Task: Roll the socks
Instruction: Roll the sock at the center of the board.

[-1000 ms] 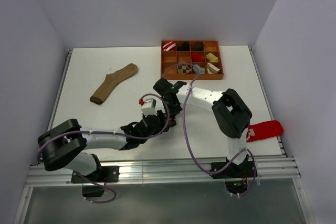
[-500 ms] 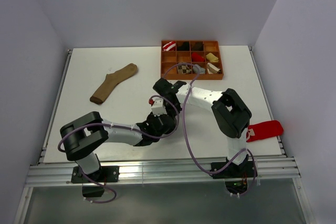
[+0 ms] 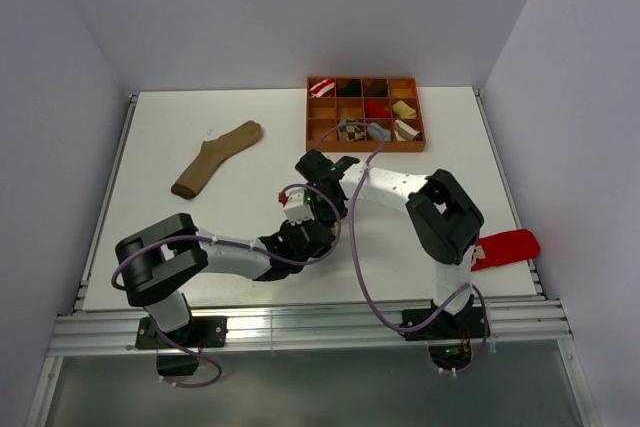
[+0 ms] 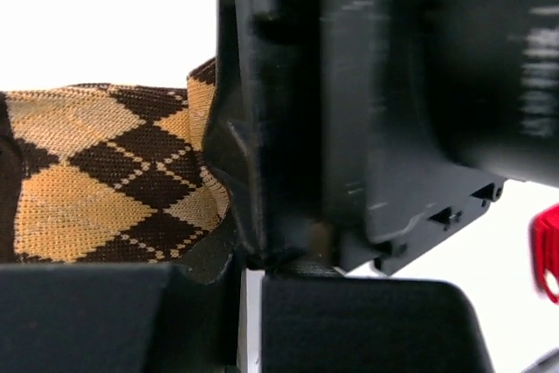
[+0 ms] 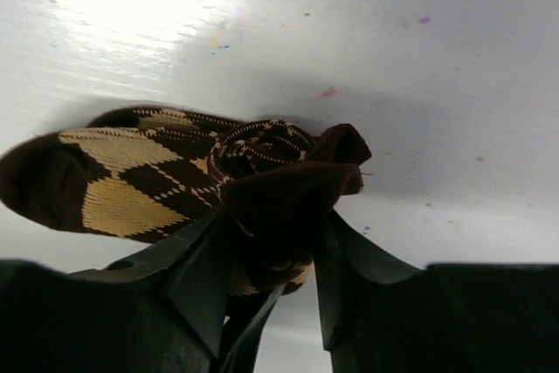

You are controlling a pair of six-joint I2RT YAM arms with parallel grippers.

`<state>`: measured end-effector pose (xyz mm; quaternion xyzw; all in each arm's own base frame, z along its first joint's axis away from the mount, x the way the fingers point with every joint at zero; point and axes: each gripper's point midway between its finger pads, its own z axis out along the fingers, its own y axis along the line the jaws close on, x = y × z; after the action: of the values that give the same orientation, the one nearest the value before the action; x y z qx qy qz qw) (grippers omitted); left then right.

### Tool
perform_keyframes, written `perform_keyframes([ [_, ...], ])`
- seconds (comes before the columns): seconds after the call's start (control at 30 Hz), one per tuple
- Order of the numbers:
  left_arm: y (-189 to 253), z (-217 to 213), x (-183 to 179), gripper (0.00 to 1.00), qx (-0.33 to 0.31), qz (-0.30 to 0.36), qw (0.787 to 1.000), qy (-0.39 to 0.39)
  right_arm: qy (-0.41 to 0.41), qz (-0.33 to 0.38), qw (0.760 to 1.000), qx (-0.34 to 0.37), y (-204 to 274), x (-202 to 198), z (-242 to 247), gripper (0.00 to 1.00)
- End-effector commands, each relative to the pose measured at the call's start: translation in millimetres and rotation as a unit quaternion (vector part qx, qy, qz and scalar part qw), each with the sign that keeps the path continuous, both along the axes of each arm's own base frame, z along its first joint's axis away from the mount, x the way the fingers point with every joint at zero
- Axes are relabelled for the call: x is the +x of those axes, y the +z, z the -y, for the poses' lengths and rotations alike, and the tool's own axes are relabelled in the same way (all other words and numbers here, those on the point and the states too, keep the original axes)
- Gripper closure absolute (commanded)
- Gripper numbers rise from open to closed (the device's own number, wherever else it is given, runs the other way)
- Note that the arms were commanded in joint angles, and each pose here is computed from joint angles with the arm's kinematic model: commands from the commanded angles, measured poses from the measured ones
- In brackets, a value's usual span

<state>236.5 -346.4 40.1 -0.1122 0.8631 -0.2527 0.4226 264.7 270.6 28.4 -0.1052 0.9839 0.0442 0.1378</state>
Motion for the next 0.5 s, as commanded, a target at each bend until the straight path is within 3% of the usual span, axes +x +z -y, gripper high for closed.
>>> perform_keyframes([
  [0.0, -36, -27, -24, 1.0, 0.023, -0.065, 0.998, -0.013, 0.007, -0.043, 0.996, 0.074, 3, -27, -21, 0.53],
  [0.27, -38, -48, -32, 1.0, -0.068, -0.103, 0.992, 0.0, -0.025, 0.041, 0.967, 0.251, 70, -4, -36, 0.21],
  [0.33, -42, -56, -34, 1.0, -0.084, -0.114, 0.99, 0.008, -0.028, 0.078, 0.951, 0.298, 94, 5, -39, 0.18],
  [0.47, -44, -73, -38, 1.0, -0.115, -0.125, 0.985, 0.025, -0.027, 0.1, 0.938, 0.332, 94, 1, -30, 0.17],
])
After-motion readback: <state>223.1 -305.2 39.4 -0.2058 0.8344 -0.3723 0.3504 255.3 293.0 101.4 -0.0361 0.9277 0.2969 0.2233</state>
